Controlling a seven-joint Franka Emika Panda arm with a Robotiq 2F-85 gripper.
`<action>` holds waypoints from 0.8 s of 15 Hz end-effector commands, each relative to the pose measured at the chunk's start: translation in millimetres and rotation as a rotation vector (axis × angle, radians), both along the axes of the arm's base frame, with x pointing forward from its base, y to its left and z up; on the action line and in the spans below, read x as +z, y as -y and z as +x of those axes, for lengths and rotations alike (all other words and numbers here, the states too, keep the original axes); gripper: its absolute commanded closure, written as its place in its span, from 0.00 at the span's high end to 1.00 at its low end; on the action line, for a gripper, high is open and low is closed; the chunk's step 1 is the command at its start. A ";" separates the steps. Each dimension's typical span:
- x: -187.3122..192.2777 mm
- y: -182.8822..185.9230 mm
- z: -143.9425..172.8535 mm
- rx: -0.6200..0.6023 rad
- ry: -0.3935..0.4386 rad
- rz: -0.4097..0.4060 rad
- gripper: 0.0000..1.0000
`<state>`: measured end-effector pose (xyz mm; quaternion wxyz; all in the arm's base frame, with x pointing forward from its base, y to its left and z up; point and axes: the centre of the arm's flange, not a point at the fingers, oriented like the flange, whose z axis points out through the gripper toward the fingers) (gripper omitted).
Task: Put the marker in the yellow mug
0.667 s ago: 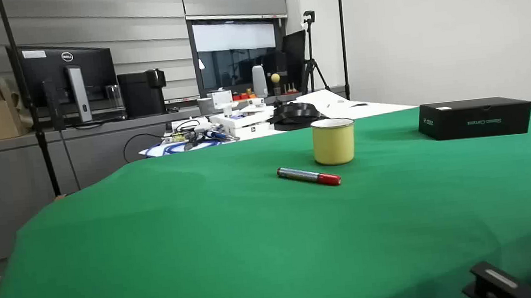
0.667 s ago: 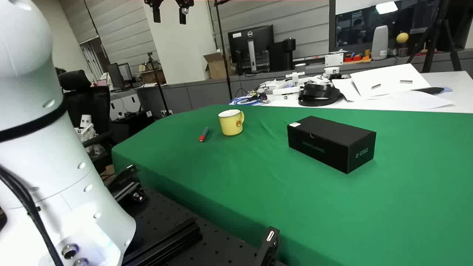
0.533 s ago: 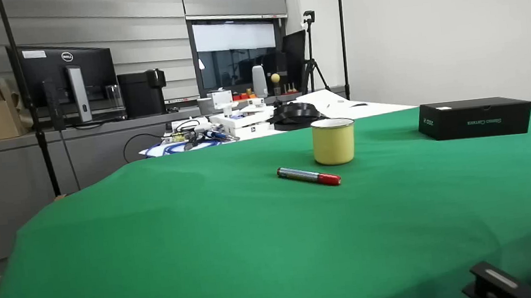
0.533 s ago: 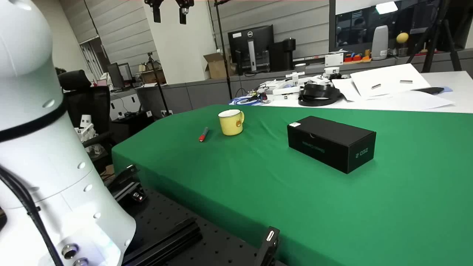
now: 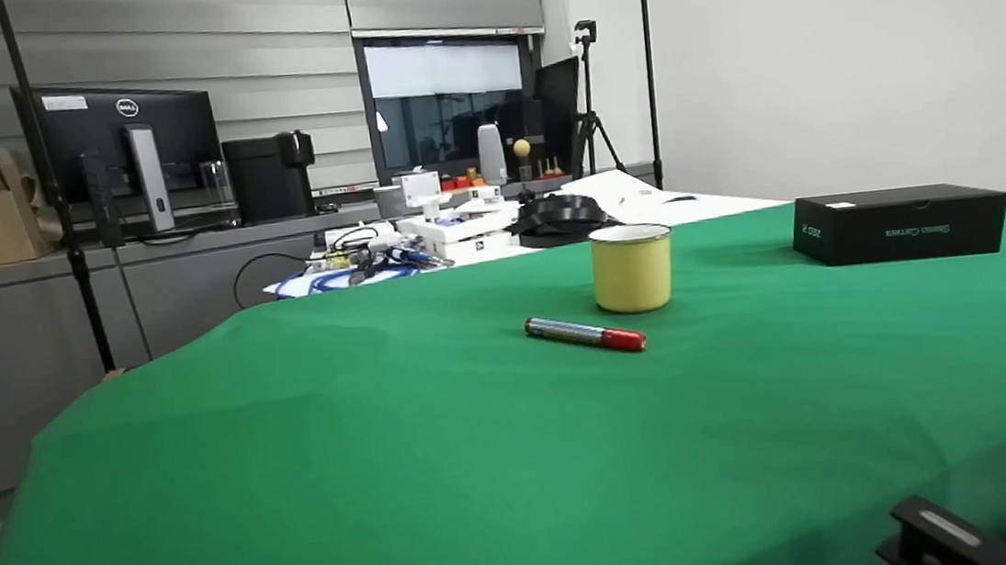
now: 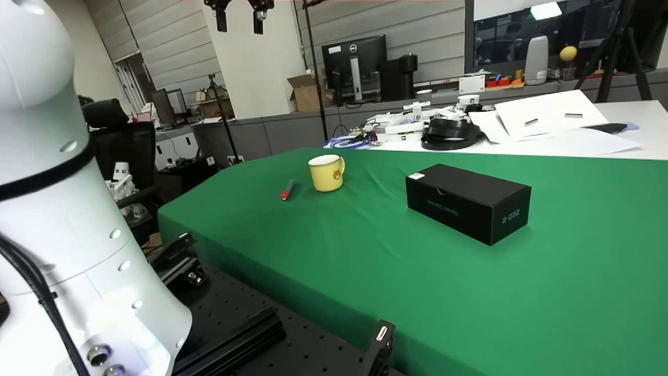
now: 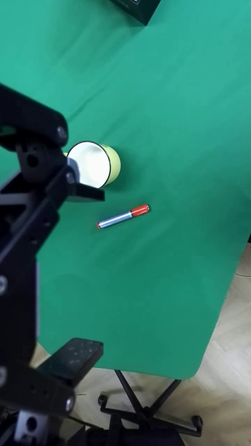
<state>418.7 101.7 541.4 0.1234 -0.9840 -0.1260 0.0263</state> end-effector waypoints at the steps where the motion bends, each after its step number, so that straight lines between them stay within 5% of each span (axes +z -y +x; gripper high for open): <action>1: 0.0 0.0 0.0 0.000 0.000 0.000 1.00; 4: 0.0 0.0 0.0 0.000 0.000 0.000 1.00; 12: -33.1 -26.5 43.6 0.137 0.068 -0.155 1.00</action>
